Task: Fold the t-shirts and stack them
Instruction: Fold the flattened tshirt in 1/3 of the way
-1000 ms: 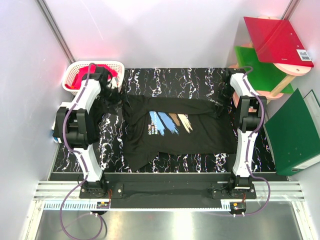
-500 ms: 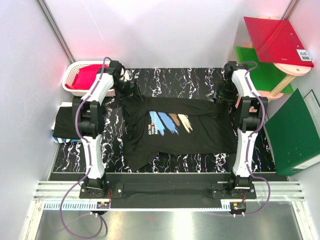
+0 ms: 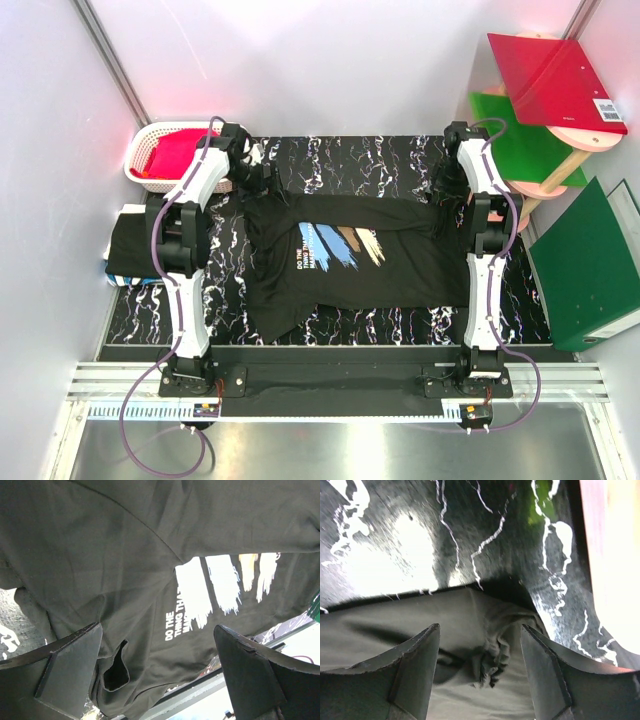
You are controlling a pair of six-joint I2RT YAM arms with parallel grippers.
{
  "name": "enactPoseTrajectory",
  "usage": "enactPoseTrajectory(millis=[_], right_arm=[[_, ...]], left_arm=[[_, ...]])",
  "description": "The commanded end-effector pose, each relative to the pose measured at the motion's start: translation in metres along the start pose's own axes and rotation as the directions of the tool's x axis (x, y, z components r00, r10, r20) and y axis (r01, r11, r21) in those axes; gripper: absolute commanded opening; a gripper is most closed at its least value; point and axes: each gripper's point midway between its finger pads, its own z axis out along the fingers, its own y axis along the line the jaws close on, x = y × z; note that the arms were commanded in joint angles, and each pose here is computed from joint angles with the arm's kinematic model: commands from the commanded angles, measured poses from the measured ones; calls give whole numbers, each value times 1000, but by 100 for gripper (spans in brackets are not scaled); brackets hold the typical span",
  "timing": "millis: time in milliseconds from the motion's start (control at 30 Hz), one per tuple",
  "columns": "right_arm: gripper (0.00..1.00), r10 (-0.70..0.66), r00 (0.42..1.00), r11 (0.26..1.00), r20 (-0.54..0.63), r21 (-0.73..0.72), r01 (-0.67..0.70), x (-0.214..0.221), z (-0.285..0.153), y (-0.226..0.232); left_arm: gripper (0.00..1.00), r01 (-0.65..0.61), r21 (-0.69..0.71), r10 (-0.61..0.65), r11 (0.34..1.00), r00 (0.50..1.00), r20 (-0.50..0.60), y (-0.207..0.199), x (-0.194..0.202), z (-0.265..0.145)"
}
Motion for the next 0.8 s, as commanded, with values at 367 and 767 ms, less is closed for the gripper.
enactPoseTrajectory(millis=[367,767], right_arm=[[0,17,1000,1000,-13,12,-16,2,-1,-2],[0,12,979,985,204,164,-47,-38,-44,-33]], left_arm=[[99,-30,18,29,999,997,72,-13,-7,-26],[99,-25,15,24,1000,998,62,-12,-5,-23]])
